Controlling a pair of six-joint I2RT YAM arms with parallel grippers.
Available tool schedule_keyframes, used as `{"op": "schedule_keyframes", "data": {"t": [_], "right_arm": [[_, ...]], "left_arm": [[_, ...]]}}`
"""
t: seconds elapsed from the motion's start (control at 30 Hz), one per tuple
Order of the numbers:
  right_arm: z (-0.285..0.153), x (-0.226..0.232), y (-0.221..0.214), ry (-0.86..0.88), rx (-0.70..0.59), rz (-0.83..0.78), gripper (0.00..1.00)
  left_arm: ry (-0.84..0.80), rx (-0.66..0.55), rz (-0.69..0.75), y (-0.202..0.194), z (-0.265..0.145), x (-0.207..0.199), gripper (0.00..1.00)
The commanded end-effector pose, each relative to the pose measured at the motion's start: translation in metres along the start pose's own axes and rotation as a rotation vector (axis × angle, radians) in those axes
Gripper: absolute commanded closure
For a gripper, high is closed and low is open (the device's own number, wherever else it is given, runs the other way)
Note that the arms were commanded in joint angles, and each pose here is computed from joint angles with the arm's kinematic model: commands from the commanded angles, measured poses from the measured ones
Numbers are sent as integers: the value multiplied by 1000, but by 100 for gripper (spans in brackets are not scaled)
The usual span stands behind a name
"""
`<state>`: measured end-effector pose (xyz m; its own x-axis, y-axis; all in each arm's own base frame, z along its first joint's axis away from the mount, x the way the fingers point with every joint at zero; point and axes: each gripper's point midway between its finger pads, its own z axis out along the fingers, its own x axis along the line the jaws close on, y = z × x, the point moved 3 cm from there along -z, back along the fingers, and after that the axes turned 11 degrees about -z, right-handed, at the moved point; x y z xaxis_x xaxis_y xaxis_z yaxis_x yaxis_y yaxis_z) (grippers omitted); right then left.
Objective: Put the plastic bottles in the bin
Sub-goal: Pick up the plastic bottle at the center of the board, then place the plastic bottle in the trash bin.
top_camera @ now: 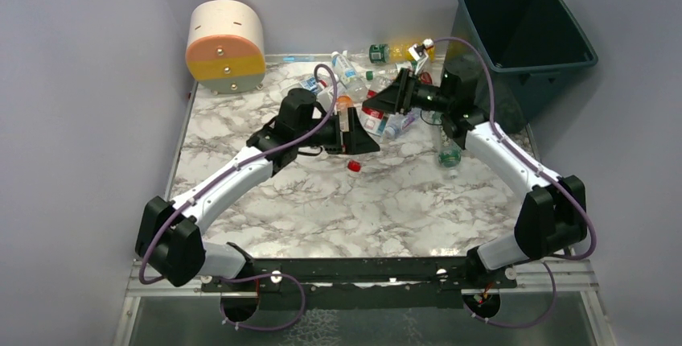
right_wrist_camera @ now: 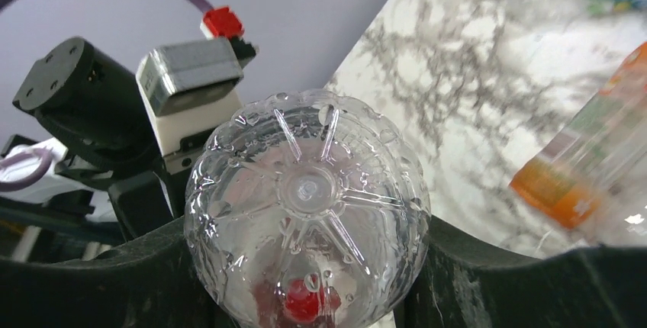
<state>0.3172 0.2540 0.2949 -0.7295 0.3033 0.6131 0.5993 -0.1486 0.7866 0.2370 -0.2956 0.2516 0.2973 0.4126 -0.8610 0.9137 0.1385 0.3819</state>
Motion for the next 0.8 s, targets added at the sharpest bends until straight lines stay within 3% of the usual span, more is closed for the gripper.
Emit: {"op": "schedule_keyframes", "data": {"t": [0.0, 0.17, 0.33, 0.53, 0.77], "right_arm": [[-1, 13, 44, -73, -57, -148, 40], [-3, 12, 84, -169, -92, -233, 40], [-24, 7, 149, -356, -185, -392, 40], [-64, 8, 219, -627, -349, -553, 39], [-126, 21, 258, -912, -574, -690, 39]], "left_arm": [[32, -107, 96, 18, -28, -22, 1], [37, -187, 143, 27, -55, -37, 1], [66, -230, 179, 29, -71, -40, 1], [88, -227, 165, 22, -73, -30, 1], [95, -217, 158, 16, -74, -24, 1]]}}
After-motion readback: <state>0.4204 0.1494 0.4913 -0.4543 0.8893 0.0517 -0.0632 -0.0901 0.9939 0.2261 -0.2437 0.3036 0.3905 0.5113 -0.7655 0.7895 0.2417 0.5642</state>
